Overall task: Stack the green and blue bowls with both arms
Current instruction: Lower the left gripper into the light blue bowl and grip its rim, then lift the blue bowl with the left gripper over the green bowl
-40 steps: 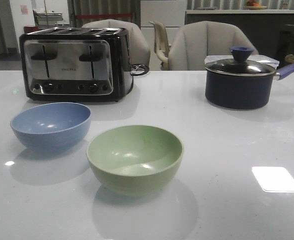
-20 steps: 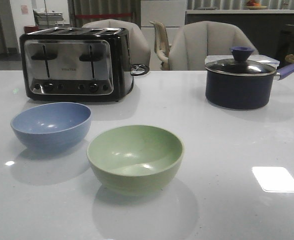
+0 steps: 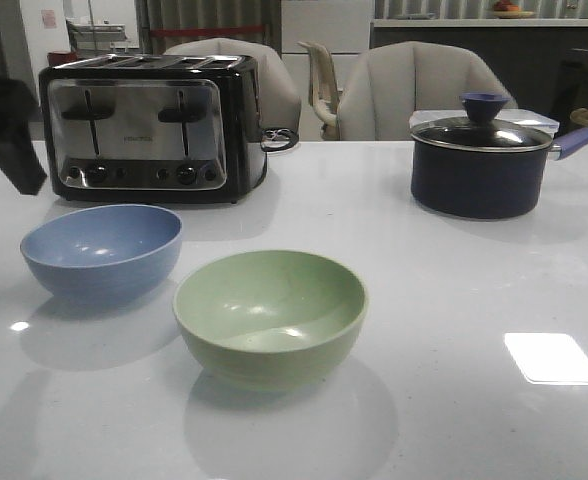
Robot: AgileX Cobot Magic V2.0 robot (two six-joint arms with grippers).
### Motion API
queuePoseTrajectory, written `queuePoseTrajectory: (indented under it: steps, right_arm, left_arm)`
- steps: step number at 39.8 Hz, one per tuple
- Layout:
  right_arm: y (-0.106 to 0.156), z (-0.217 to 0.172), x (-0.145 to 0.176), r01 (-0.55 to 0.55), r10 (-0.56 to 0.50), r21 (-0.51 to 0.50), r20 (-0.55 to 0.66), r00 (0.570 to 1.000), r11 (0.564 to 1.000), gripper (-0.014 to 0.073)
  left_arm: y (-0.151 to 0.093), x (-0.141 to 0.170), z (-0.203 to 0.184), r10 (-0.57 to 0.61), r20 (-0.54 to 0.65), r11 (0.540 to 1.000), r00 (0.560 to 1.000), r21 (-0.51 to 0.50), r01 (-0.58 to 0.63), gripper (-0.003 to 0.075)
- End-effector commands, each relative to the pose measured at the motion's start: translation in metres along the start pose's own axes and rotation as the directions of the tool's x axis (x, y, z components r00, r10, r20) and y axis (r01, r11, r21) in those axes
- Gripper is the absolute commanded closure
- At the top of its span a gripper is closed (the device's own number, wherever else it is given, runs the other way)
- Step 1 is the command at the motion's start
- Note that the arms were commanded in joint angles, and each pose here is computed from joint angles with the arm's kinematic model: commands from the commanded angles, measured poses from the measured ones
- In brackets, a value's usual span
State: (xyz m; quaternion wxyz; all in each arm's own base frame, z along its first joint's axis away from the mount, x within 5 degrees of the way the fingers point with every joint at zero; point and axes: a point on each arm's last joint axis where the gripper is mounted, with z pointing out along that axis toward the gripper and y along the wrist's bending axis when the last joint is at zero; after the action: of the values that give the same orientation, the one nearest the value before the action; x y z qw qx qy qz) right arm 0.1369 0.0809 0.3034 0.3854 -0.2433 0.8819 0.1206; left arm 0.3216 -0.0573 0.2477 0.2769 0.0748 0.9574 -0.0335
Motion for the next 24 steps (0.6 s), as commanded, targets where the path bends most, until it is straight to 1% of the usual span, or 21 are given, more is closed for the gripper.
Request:
queuePoseTrajectory:
  steps: [1,9,12,15,18,21,24]
  right_arm:
    - [0.000,-0.006,-0.012,0.016,-0.017,0.008,0.086,0.996,1.000,0.0165]
    - [0.000,-0.006,-0.012,0.016,-0.017,0.008,0.086,0.996,1.000,0.0165]
    - [0.000,-0.006,-0.012,0.016,-0.017,0.008,0.086,0.996,1.000,0.0165]
    - [0.000,-0.006,-0.012,0.016,-0.017,0.008,0.086,0.996,1.000,0.0165]
    - [0.000,-0.006,-0.012,0.016,-0.017,0.008,0.084,0.996,1.000,0.0165]
    - [0.000,-0.006,-0.012,0.016,-0.017,0.008,0.084,0.996,1.000,0.0165]
    - [0.000,-0.006,-0.012,0.016,-0.017,0.008,0.084,0.996,1.000,0.0165]
  left_arm:
    - [-0.003,-0.023,0.010,0.003,0.057,1.000,0.998,0.006,-0.003,0.0093]
    - [-0.003,-0.032,0.055,-0.003,-0.010,1.000,1.000,0.007,0.003,0.0095]
    - [-0.003,-0.033,0.066,-0.004,-0.027,1.000,1.000,0.008,0.004,0.0118]
    - [-0.004,-0.033,0.071,-0.018,-0.039,1.000,0.999,0.015,0.019,0.0177]
    - [-0.004,-0.031,0.077,-0.034,-0.051,0.999,0.998,0.023,0.035,0.0258]
    - [-0.005,-0.031,0.078,-0.041,-0.053,0.999,0.998,0.027,0.042,0.0360]
    - [-0.005,-0.031,0.078,-0.041,-0.052,0.999,0.998,0.027,0.042,0.0442]
